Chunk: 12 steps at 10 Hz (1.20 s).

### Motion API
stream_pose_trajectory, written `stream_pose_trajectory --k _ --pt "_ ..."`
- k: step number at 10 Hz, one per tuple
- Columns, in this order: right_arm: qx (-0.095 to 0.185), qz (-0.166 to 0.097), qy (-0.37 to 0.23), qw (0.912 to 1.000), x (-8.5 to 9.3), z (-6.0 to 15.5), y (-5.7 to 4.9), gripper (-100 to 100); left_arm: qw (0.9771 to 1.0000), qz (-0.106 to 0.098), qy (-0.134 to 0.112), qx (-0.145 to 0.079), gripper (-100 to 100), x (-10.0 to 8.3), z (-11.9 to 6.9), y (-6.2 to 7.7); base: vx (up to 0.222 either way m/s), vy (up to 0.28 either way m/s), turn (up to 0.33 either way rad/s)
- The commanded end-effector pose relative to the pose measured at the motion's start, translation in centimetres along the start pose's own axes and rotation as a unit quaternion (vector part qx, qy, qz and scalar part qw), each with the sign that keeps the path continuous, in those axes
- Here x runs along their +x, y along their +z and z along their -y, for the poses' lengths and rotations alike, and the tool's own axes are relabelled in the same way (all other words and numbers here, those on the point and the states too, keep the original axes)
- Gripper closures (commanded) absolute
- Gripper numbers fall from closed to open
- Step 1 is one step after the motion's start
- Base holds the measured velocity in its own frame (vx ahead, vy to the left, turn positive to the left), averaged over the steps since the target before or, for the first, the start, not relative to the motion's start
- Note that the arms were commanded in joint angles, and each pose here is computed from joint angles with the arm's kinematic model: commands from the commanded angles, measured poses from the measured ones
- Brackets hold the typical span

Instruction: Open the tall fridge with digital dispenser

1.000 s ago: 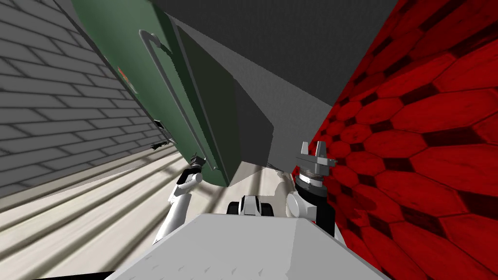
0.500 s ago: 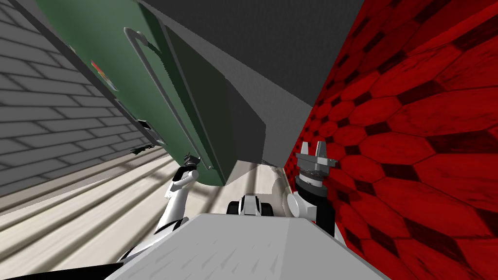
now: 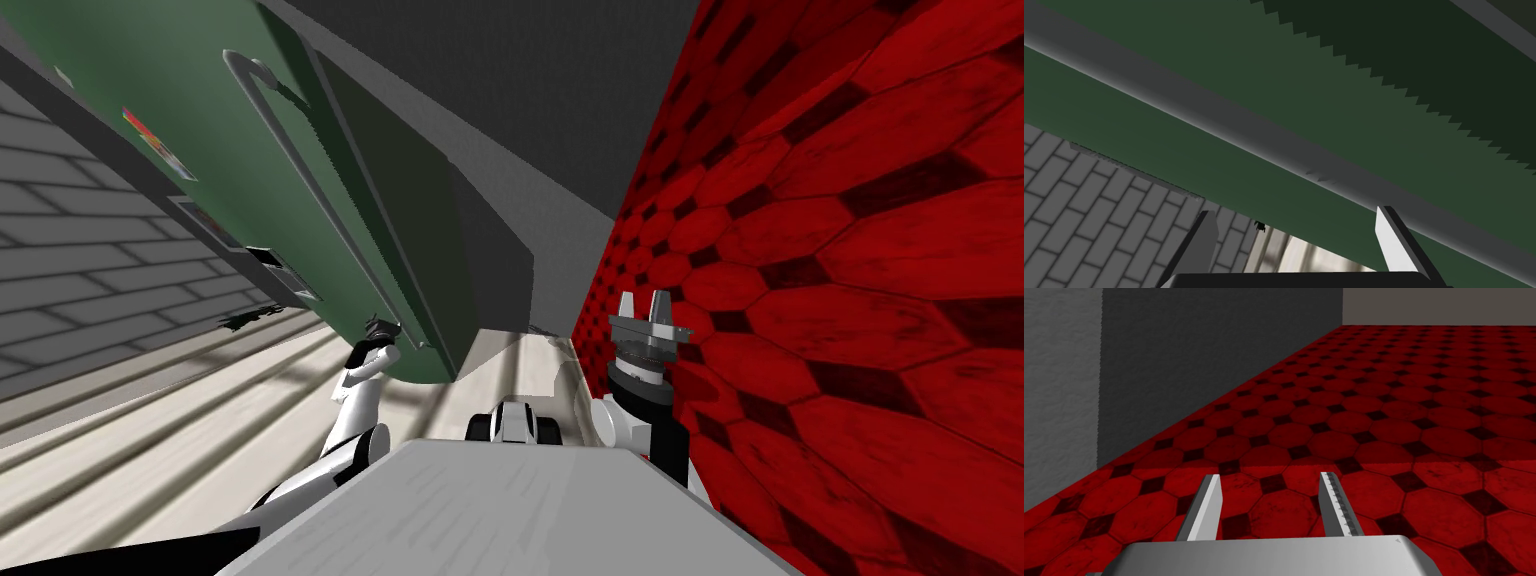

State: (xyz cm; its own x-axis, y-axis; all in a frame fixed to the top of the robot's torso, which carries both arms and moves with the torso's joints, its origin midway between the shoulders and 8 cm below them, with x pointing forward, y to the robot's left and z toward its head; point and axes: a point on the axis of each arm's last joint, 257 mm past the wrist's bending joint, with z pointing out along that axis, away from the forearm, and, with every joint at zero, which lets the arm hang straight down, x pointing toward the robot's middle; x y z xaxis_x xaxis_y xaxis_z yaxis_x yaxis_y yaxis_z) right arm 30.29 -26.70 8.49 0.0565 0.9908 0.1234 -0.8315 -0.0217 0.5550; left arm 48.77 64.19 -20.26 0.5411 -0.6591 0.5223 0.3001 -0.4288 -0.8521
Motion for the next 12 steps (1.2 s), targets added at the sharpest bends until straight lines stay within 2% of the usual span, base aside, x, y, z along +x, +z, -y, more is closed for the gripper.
stream_pose_trajectory --k 1,2,3,4,5,6,7,8,9,10,11,12 --pt "0.000 0.000 0.000 1.0000 0.0 0.0 0.0 0 0.9995 0.011 -0.012 0.026 -100 -0.7 2.7 1.7 -0.100 -0.060 -0.272" --pt "0.000 0.000 0.000 1.0000 0.0 0.0 0.0 0 0.9992 0.025 -0.023 0.023 -100 -1.8 2.4 1.8 -0.111 -0.048 -0.232" --pt "0.000 0.000 0.000 1.0000 0.0 0.0 0.0 0 0.9990 0.019 -0.030 0.028 -100 -0.8 2.9 2.2 -0.054 -0.012 -0.053" --pt "0.000 0.000 0.000 1.0000 0.0 0.0 0.0 0 0.9992 0.028 -0.024 0.017 -100 -2.1 1.8 1.9 -0.022 0.002 0.006" --pt "0.000 0.000 0.000 1.0000 0.0 0.0 0.0 0 0.9998 0.017 -0.013 -0.006 100 -1.3 -0.9 0.6 0.126 0.044 0.385" --pt "0.000 0.000 0.000 1.0000 0.0 0.0 0.0 0 1.0000 0.000 -0.009 0.004 100 0.5 0.1 0.7 0.174 0.065 0.220" --pt "0.000 0.000 0.000 1.0000 0.0 0.0 0.0 0 0.9998 -0.008 -0.008 0.015 100 1.3 1.2 0.7 0.091 0.052 -0.022" --pt "0.000 0.000 0.000 1.0000 0.0 0.0 0.0 0 0.9998 -0.008 -0.008 0.015 100 1.3 1.2 0.7 0.012 0.024 -0.002" --pt "0.000 0.000 0.000 1.0000 0.0 0.0 0.0 0 0.9998 -0.014 0.002 -0.017 100 1.5 -2.4 -0.9 0.081 0.032 0.306" --pt "0.000 0.000 0.000 1.0000 0.0 0.0 0.0 0 0.9995 -0.019 0.011 -0.021 100 1.6 -2.8 -1.3 0.113 0.036 0.223" --pt "0.000 0.000 0.000 1.0000 0.0 0.0 0.0 0 0.9994 -0.033 0.011 -0.003 100 3.1 -0.9 -1.2 0.068 0.032 0.025" --pt "0.000 0.000 0.000 1.0000 0.0 0.0 0.0 0 0.9987 -0.038 0.015 -0.030 100 3.3 -4.0 -2.9 0.116 0.086 0.315"
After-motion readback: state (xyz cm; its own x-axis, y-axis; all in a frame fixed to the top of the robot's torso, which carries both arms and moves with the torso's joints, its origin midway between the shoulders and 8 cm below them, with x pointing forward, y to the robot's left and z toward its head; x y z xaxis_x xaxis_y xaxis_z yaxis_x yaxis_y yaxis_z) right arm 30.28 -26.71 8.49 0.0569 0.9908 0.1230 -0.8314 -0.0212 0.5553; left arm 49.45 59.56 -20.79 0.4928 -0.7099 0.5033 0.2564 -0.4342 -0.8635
